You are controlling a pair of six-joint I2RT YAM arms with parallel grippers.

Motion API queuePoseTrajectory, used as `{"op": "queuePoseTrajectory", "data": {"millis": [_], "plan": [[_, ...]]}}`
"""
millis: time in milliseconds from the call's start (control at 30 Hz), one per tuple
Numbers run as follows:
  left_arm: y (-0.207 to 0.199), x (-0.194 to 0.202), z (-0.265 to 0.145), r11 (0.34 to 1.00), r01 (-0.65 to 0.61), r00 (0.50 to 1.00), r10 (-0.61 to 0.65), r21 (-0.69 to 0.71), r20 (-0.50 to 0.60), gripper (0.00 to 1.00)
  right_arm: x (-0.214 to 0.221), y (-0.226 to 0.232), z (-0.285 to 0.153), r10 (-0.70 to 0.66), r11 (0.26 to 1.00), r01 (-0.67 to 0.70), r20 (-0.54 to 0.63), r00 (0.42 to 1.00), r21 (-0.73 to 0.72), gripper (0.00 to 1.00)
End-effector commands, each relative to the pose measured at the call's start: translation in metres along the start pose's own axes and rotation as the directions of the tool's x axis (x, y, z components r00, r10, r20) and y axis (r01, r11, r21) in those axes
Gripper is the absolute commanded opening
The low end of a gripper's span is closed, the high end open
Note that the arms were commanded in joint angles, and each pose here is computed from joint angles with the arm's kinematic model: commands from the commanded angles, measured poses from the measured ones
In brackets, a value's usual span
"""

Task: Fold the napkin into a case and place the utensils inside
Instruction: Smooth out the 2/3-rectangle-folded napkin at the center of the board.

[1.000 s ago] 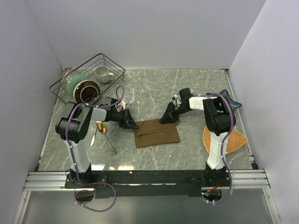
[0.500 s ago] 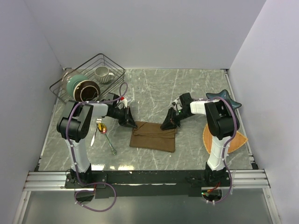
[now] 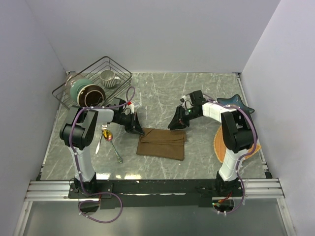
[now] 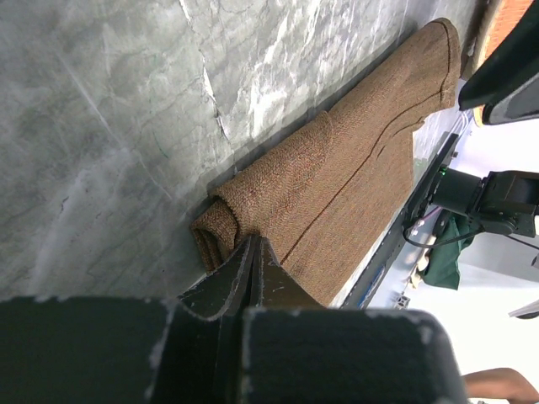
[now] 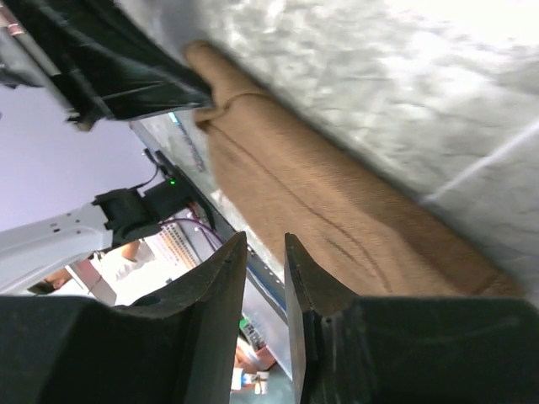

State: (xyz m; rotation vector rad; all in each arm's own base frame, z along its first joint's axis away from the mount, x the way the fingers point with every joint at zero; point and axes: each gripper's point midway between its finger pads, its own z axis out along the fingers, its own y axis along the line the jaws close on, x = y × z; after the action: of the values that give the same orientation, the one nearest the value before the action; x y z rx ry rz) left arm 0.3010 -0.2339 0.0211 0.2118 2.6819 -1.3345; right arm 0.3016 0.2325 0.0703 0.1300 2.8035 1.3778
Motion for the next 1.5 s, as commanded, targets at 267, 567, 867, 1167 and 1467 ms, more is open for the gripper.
{"op": "queuePoseTrajectory", "data": {"millis": [267,567,867,1167,1467], "plan": [[0.041,0.016,-0.002,0.99,0.037,0.999,-0.035,-0.14,0.012,0.03,0.011,-0.085,0.016,0.177,0.963,-0.169,-0.021,0.984,0.208,0.29],[-0.05,-0.019,-0.04,0.971,-0.154,0.976,0.121,0.184,0.179,0.2,0.008,-0.08,0.015,0.108,0.97,-0.097,-0.038,0.993,0.224,0.29],[-0.067,-0.002,-0.032,0.963,-0.138,0.985,0.108,0.231,0.136,0.19,0.007,-0.077,0.016,0.081,0.971,-0.07,-0.039,0.996,0.227,0.28],[0.004,0.033,0.003,0.995,0.07,0.998,-0.069,0.068,-0.014,0.14,0.005,-0.072,0.013,0.048,0.975,-0.039,-0.038,0.998,0.22,0.28],[0.017,0.033,0.007,0.999,0.05,0.999,-0.049,0.017,-0.021,0.12,-0.011,0.058,-0.002,-0.102,0.993,0.104,0.032,0.994,-0.062,0.34]]}}
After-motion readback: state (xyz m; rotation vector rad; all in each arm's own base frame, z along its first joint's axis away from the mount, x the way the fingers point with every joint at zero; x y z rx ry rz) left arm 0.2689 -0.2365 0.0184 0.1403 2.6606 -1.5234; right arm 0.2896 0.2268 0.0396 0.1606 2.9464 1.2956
